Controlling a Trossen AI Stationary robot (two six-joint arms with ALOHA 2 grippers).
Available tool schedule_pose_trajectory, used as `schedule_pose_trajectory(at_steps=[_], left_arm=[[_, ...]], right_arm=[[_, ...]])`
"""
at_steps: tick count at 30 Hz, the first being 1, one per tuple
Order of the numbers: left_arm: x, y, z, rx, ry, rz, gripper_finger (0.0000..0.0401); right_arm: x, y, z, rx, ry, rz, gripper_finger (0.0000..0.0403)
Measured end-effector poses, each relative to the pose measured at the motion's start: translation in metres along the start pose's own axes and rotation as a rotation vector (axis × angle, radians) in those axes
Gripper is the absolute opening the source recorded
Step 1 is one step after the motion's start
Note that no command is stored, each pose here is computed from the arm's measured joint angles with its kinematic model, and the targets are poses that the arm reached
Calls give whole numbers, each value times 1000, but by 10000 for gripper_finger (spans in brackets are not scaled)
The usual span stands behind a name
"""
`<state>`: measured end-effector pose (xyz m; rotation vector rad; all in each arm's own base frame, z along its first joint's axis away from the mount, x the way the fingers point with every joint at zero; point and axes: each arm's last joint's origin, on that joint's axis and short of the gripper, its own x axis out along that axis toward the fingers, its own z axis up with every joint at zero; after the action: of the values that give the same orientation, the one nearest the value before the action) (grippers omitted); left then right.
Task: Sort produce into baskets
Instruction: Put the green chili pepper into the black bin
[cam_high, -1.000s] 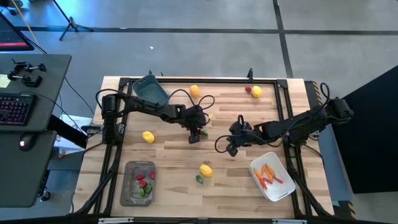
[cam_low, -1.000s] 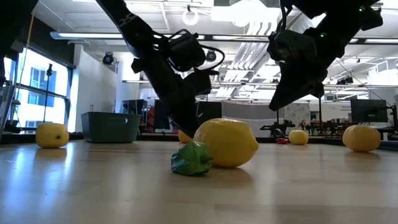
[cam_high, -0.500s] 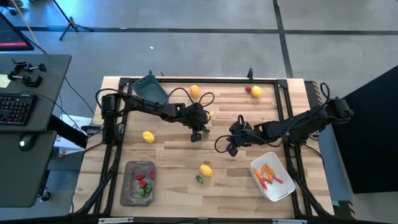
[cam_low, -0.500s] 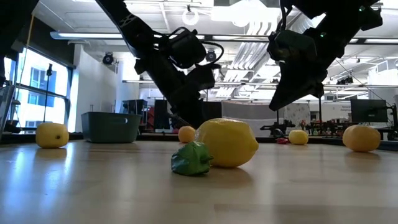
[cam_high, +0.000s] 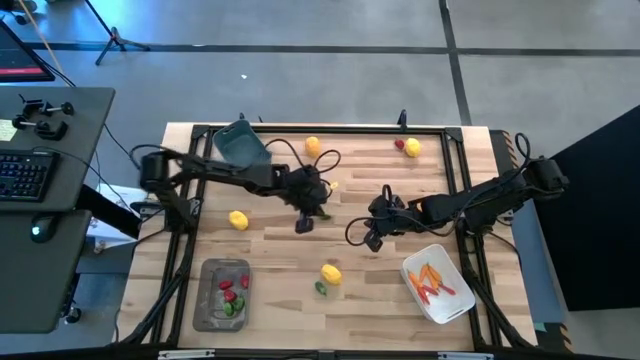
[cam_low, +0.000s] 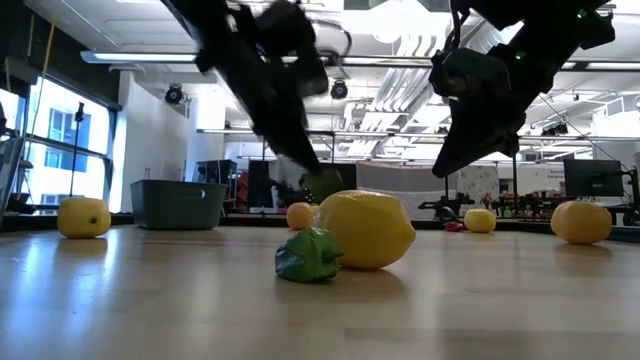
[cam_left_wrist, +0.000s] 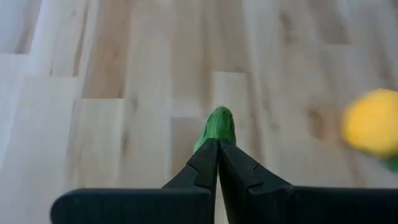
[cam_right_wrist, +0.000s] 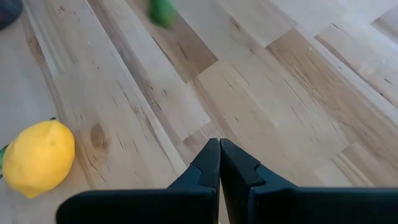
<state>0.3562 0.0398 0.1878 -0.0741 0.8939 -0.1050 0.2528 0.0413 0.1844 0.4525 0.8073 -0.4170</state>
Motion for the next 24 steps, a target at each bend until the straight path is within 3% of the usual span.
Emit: schedule_pose_trajectory(at_steps=[7,13,18,24], left_arm=[[-62,-52,2,90,33,-77,0],[-112,-115,-14,79,94,-182,0],[-144,-170,-40,-28,160,-198,0],[-163,-230,-78,-214,238,-176,0]], right_arm=[[0,1,1,-1,-15,13,0],[0,5,6,18,-58,52,0],[-1,10,12,49,-115,104,0],[-2,13,15,63,-150,136,0]])
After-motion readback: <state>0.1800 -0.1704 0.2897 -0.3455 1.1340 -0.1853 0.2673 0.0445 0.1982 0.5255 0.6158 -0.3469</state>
